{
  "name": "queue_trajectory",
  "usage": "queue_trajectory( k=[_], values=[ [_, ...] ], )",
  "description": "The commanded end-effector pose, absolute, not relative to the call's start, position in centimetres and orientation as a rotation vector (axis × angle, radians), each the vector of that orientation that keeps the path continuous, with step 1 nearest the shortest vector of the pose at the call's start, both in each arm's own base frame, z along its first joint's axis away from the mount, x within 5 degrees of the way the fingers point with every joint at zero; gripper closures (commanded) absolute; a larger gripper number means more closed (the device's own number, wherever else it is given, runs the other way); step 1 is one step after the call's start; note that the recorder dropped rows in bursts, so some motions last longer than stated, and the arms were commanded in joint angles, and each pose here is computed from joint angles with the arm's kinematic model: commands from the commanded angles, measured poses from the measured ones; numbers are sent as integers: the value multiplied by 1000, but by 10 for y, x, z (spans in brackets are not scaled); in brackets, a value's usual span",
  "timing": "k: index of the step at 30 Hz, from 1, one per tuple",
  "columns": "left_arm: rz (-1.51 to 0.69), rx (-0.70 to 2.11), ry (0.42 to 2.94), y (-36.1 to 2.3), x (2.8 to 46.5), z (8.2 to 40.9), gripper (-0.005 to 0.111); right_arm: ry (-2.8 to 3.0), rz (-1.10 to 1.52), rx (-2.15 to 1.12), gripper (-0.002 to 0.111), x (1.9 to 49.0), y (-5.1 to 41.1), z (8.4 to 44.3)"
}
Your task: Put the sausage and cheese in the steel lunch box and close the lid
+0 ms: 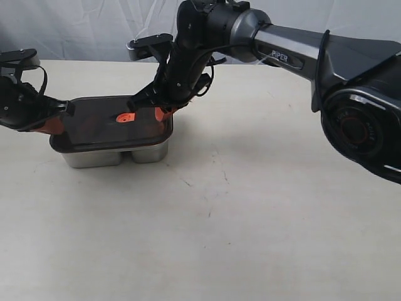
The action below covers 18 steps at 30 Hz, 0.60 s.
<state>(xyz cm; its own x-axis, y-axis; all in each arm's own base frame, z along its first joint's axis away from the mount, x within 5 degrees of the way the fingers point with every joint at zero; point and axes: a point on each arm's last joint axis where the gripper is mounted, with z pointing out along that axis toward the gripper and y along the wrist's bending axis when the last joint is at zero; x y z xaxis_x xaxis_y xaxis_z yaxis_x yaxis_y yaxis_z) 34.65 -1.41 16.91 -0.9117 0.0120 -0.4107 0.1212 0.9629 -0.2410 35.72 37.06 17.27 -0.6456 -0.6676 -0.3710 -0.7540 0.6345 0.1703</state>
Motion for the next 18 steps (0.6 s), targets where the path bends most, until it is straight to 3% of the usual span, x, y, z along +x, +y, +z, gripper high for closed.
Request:
queue_trajectory(
  k=[1, 18],
  values=[
    [-355, 102, 2737, -12, 346, 156, 107, 2701, 425, -1198, 109, 354, 368, 138],
    [-371, 90, 2782, -12, 347, 142, 107, 2826, 427, -1244, 109, 346, 365, 115]
  ],
)
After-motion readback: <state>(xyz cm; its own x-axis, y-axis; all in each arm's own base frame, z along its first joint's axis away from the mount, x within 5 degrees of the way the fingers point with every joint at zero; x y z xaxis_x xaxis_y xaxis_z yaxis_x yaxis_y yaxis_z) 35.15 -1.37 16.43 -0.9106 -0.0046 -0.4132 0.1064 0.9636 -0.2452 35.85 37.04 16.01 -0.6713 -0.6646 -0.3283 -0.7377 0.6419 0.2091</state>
